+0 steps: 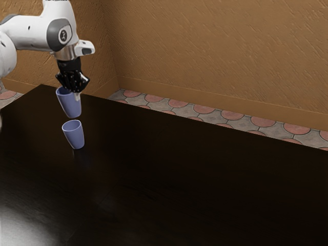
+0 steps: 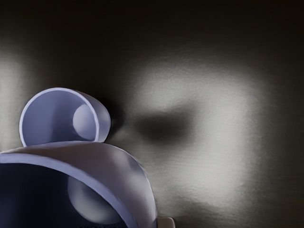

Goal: Place the right cup onto the left cup

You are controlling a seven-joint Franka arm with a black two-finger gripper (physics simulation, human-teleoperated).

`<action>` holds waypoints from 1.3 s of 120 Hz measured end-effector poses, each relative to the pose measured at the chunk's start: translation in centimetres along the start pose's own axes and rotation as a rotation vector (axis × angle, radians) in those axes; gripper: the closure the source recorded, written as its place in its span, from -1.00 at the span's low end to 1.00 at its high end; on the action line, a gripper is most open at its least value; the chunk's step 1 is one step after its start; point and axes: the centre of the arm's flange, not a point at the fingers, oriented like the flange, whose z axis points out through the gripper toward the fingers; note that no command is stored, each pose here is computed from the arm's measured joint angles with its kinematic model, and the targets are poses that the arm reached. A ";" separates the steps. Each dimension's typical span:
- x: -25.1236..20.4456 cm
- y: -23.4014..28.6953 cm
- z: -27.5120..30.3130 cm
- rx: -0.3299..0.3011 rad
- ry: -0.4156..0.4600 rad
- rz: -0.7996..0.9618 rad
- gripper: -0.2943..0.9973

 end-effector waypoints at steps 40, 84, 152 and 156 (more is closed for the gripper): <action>1.4 -2.8 2.3 -0.025 0.001 0.003 0.67; 0.8 -5.2 3.8 -0.035 -0.017 0.008 0.67; 1.9 -6.1 6.7 -0.032 -0.057 0.028 0.67; 2.1 -6.1 6.7 -0.031 -0.057 0.031 0.67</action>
